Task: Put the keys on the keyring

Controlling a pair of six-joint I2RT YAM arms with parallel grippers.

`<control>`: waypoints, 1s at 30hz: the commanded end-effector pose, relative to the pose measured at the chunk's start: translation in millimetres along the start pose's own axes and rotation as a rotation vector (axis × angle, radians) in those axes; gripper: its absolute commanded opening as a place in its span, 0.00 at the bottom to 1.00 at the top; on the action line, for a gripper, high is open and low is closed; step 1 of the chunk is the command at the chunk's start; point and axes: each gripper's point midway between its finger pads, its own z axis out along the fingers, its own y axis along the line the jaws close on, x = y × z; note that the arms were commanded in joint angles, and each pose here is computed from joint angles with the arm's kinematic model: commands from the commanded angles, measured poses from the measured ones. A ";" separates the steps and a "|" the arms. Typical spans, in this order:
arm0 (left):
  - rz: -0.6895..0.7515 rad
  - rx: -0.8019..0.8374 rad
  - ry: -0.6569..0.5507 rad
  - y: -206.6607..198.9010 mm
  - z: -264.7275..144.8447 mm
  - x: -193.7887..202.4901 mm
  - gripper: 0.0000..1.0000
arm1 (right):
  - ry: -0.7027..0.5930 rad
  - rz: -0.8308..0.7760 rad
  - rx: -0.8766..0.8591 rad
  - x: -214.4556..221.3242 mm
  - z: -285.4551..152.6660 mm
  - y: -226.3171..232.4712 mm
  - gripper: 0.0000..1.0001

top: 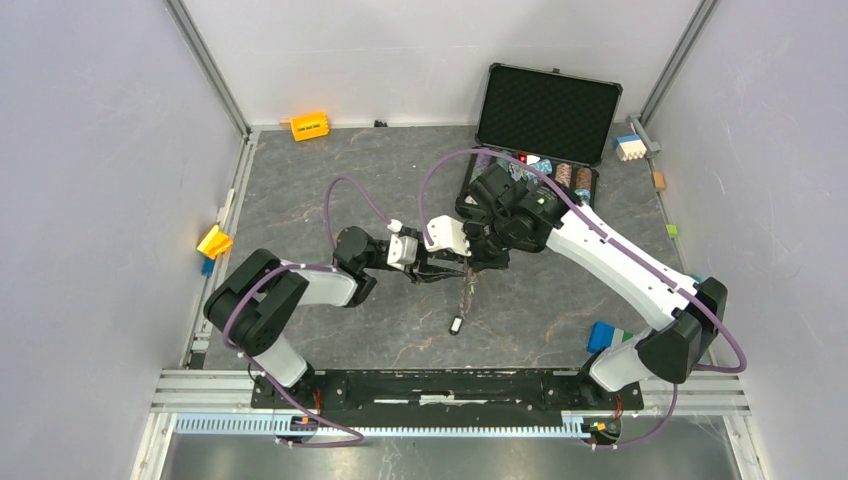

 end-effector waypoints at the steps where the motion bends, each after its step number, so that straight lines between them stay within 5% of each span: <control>1: 0.069 0.030 -0.050 -3.6 -0.4 -22.8 0.39 | -0.052 -0.023 0.021 -9.7 -8.6 -0.2 0.00; 30: 0.026 -0.028 -0.062 9.6 8.1 -23.0 0.24 | -0.060 -0.021 0.008 -9.7 -6.8 1.7 0.00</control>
